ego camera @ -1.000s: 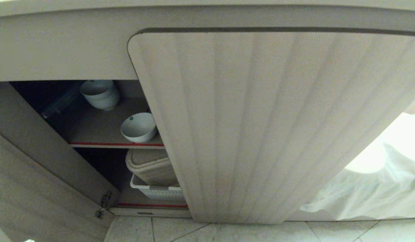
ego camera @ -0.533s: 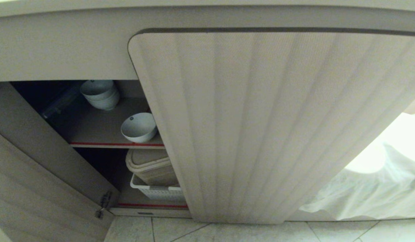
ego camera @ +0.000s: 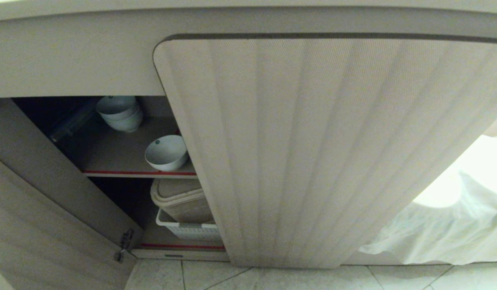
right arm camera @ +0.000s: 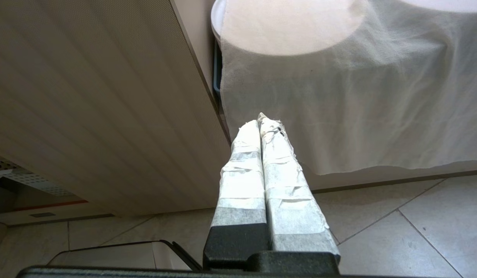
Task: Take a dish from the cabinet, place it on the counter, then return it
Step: Close the cabinet door
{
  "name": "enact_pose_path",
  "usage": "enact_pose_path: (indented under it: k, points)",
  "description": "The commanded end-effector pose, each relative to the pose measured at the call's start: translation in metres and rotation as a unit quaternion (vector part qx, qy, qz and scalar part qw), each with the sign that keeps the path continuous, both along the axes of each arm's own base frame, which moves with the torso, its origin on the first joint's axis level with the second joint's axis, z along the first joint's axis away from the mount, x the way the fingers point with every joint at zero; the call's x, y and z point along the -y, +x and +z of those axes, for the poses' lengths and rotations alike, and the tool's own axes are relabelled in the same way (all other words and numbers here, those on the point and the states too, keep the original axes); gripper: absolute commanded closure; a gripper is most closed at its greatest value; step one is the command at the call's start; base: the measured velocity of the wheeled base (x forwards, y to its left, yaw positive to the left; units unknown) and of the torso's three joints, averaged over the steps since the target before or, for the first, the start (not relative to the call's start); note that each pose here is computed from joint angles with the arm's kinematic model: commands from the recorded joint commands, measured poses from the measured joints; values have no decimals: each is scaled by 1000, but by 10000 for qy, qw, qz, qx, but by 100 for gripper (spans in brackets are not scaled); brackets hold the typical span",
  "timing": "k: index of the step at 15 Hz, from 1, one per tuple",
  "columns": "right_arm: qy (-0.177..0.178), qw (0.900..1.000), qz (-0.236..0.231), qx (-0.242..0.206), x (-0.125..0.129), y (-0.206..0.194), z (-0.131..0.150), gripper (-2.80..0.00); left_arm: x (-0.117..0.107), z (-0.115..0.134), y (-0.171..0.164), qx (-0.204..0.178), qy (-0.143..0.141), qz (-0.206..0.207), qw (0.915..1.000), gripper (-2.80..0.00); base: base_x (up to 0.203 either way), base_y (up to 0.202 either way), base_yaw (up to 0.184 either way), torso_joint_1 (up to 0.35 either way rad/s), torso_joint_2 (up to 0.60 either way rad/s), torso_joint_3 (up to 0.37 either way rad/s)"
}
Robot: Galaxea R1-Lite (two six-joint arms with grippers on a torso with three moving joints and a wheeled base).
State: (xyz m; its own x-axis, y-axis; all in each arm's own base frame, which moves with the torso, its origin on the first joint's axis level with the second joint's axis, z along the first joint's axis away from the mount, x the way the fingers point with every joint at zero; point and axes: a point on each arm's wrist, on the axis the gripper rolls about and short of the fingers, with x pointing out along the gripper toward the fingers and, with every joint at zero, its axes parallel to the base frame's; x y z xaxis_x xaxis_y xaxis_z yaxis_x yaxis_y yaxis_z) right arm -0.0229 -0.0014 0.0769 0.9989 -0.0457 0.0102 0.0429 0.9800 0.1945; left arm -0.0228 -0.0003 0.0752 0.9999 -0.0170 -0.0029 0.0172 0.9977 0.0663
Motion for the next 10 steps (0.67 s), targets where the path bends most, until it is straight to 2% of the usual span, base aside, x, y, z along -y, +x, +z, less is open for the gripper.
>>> enact_pose_path:
  k: [1, 10]
  points:
    - [6, 10000, -1, 3, 0, 0, 0, 0, 0, 0, 0, -1, -2, 1, 10000, 0, 0, 0, 0, 0, 0, 0]
    - [6, 10000, 6, 3, 0, 0, 0, 0, 0, 0, 0, -3, -145, 17, 9999, 0, -10, 0, 1, 0, 0, 0]
